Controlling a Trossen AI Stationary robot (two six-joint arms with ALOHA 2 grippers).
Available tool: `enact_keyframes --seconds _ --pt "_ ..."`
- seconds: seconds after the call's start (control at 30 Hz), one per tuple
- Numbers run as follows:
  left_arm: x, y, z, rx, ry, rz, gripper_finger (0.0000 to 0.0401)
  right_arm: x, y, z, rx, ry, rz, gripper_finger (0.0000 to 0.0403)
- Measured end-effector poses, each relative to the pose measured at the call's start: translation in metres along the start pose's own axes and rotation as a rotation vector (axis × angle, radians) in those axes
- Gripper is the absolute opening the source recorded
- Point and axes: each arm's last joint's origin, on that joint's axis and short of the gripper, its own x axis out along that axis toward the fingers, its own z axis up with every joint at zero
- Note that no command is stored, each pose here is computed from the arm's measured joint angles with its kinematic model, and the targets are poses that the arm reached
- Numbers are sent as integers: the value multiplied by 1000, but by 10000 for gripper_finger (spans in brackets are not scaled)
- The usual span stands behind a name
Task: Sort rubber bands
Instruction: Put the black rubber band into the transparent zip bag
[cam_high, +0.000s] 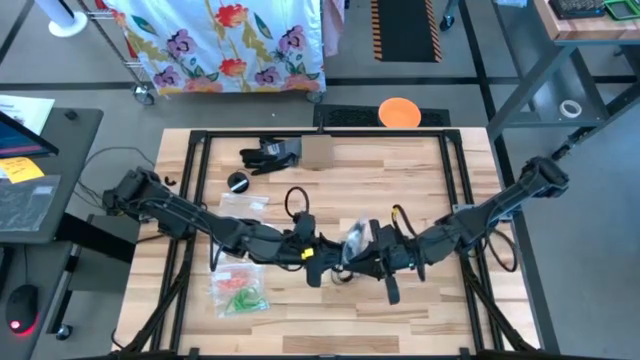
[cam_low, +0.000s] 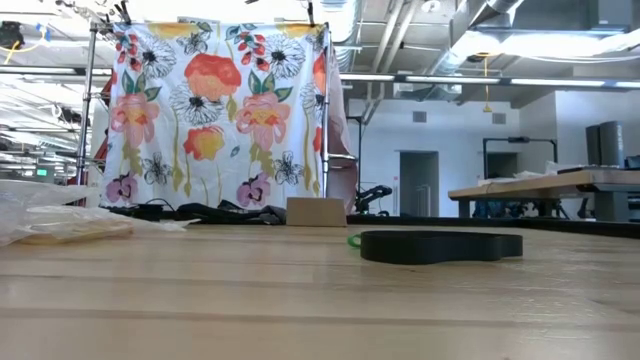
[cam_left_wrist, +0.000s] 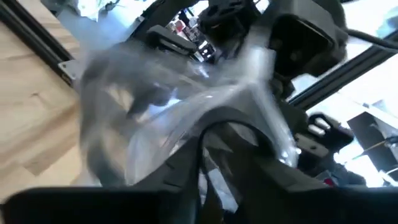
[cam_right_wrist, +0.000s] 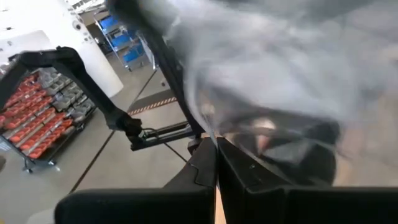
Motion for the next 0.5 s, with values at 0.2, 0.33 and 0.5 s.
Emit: enact_keyframes --seconds 0.2,0.33,0.5 --pt "-6 -5 2 82 7 1 12 -2 -11 4 44 24 -54 0" --pt "-11 -3 3 90 23 51 6 2 -26 6 105 67 -73 0" --pt "-17 2 4 90 30 152 3 5 -37 10 128 76 -70 0"
